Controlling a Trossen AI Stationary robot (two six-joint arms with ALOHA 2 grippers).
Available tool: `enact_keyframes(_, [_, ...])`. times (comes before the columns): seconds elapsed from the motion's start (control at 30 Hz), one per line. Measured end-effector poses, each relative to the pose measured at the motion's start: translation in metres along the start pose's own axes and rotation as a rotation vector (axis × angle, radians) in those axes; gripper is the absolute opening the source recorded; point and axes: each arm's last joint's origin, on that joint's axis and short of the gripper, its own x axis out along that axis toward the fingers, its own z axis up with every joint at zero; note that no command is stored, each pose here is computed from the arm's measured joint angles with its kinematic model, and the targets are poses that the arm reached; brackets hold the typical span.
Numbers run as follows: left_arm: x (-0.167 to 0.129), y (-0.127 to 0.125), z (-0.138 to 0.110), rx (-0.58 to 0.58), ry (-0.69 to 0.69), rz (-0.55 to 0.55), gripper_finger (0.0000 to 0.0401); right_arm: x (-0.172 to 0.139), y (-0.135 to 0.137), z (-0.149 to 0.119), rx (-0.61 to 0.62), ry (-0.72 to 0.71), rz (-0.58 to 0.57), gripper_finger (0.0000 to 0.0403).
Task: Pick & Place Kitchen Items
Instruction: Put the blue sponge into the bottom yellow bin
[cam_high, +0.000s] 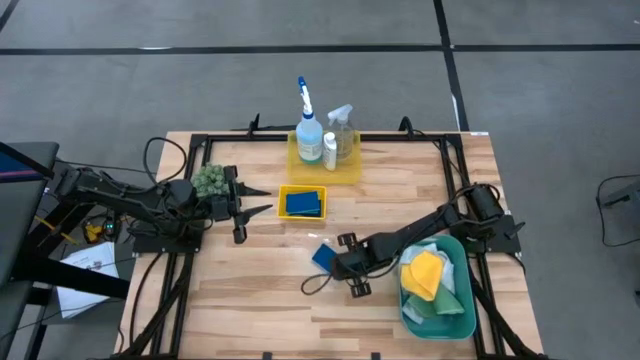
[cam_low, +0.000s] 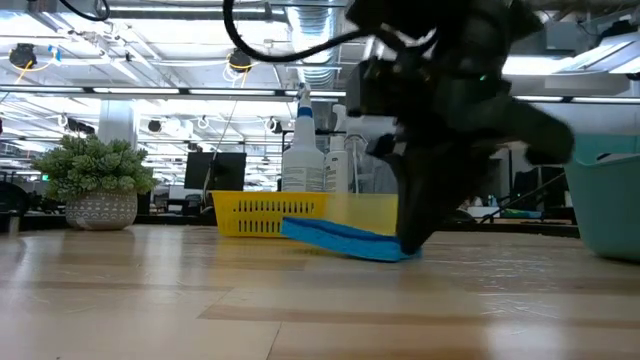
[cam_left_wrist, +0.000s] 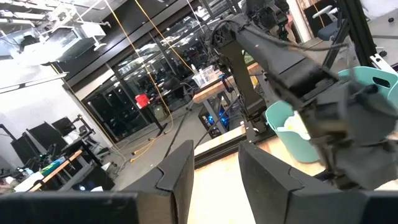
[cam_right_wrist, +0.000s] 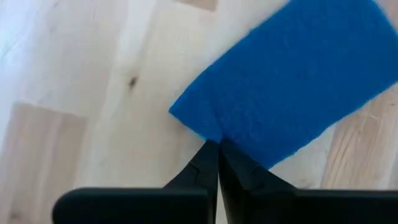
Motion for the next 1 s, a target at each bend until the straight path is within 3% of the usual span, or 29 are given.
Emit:
enact_keyframes(0.3, [0.000, 0.000, 0.000, -0.002, -0.008, -0.014, 0.0121, -0.028, 0.035, 0.009, -0.101, 0.071, -0.153, 0.0000])
enact_keyframes(0.6, [0.009, -0.012, -0.001, 0.008, -0.087, -0.194, 0.0121, -0.051, 0.051, 0.010, -0.135, 0.097, -0.310, 0.0000])
enact_keyframes(0.87, [0.027, -0.012, -0.007, 0.003, -0.119, -0.165, 0.0121, -0.093, 0.064, 0.004, -0.145, -0.008, -0.494, 0.0000])
enact_keyframes(1.0, [0.039, -0.010, -0.016, -0.013, -0.171, -0.243, 0.0121, -0.109, 0.076, -0.002, -0.196, -0.053, -0.598, 0.0000])
